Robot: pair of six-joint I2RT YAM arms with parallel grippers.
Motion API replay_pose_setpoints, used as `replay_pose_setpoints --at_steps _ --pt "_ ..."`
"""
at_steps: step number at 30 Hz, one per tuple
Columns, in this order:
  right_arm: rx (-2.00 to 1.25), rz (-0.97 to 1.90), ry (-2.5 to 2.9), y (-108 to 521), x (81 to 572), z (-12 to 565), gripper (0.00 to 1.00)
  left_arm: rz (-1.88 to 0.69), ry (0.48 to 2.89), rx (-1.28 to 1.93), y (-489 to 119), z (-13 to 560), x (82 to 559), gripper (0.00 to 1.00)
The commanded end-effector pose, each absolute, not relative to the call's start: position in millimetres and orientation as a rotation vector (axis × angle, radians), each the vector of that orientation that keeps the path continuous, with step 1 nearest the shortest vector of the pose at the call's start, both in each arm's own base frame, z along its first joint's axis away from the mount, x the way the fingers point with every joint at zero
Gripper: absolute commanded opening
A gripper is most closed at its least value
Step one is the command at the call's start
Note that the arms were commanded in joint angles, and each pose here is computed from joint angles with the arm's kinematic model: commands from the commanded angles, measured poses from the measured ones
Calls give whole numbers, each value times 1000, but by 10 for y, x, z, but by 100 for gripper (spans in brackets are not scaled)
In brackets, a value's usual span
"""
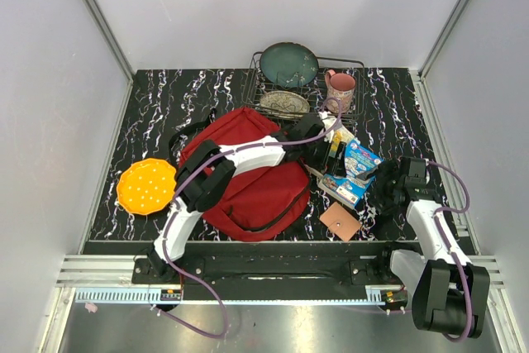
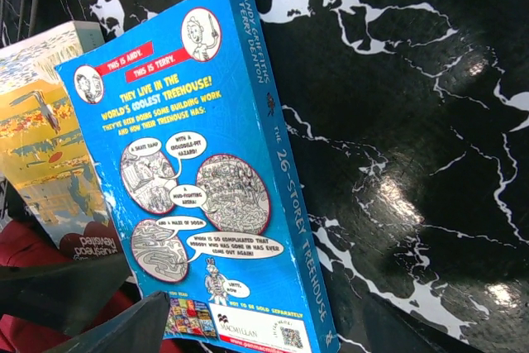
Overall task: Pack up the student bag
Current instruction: Pick up the book from the center of the board.
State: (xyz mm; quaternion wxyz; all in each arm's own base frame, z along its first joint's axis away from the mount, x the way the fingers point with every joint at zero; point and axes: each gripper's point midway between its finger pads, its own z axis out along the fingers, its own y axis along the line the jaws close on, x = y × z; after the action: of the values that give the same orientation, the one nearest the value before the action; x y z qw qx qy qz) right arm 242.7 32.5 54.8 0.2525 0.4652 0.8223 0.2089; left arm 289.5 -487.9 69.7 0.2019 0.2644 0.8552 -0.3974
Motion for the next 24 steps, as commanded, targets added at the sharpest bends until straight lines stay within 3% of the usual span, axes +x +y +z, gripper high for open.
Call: replay_pose_setpoints --at_steps 1,19,22,24 --pt "1217 586 2215 319 2483 590 100 -1118 2384 718 -4979 654 2928 98" --pt "1249 572 2251 317 2474 334 100 -1243 2496 743 -5065 411 2391 91" --pt "1245 608 2252 358 2496 301 95 -1268 2518 732 -5075 365 2356 88" --pt "1233 635 2255 391 2508 297 90 -1309 2514 716 -5115 386 2340 78"
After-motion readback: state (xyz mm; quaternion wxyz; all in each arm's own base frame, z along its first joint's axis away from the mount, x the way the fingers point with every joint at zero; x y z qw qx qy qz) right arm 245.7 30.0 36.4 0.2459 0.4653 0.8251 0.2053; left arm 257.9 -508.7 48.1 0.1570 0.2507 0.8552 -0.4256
